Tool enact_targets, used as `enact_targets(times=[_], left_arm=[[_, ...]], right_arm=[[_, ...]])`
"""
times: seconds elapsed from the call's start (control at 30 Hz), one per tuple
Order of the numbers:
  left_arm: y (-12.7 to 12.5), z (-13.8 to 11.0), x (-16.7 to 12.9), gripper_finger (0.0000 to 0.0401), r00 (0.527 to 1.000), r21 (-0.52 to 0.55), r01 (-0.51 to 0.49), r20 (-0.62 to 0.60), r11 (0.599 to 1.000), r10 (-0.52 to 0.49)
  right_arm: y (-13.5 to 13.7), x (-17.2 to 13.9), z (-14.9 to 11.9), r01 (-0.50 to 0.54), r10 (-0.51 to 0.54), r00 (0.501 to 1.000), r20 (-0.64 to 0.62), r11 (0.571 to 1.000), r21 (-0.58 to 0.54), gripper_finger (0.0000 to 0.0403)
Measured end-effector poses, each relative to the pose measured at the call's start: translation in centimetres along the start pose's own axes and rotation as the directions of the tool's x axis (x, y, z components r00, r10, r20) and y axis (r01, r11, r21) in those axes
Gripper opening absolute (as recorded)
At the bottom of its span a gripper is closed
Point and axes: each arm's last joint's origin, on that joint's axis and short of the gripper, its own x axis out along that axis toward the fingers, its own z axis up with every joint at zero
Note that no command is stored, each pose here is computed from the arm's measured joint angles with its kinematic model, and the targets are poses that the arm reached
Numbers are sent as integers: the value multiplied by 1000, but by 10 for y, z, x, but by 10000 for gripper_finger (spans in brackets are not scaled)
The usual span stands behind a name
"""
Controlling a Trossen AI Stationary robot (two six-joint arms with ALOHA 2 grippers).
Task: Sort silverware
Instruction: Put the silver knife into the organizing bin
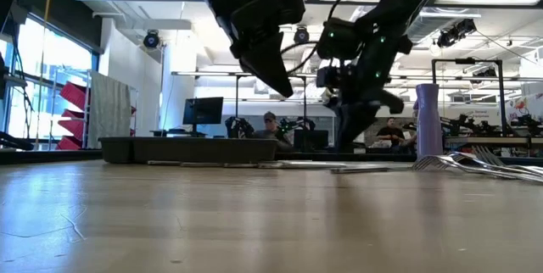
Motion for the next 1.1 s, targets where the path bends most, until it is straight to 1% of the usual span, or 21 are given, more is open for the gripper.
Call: enact_targets(times=[0.13, 0.2, 0.3, 0.37, 0.47, 0.57, 0.7, 0.73, 0.8, 0.87, 0.93, 1.1], left_arm=[[0, 1, 0, 1, 1000, 9, 0, 9, 1000, 0], [0, 1, 0, 1, 1000, 9, 1, 10, 1000, -1], [0, 1, 0, 1, 1000, 9, 1, 13, 1000, -1], [0, 2, 0, 1, 1000, 8, 1, 19, 1000, -1], [0, 2, 0, 1, 1000, 9, 1, 23, 1000, -1], [0, 2, 0, 1, 1000, 9, 1, 22, 1000, -1], [-1, 2, 0, 1, 1000, 14, 3, 21, 1000, -3], [-1, 2, 0, 1, 1000, 16, 4, 21, 1000, -4], [-2, 2, 0, 1, 1000, 22, 5, 21, 1000, -6], [-3, 2, 0, 1, 1000, 24, 7, 20, 1000, -7], [-4, 2, 0, 1, 1000, 26, 8, 20, 1000, -8], [-4, 2, 0, 1, 1000, 27, 8, 20, 1000, -9]], right_arm=[[8, 4, 0, -62, 62, 998, -1, 998, -7, 3], [10, 3, 2, -59, 59, 998, 13, 998, -15, 2], [9, 4, 2, -43, 43, 999, 3, 999, 7, 0], [9, 3, 1, -26, 26, 1000, -7, 1000, -4, 7], [9, 3, 0, -30, 30, 999, -22, 999, -31, 40], [7, 9, -2, -40, 39, 999, -30, 999, -22, 98], [3, 25, -6, -43, 42, 998, -52, 999, -9, 170], [1, 28, -6, -44, 43, 998, -50, 999, -6, 181], [0, 34, -7, -48, 49, 997, -52, 999, 8, 190], [-1, 39, -9, -51, 53, 997, -63, 998, 21, 180], [-2, 44, -10, -56, 58, 995, -75, 998, 35, 150], [-5, 51, -12, -47, 51, 995, -83, 997, 54, 28]])
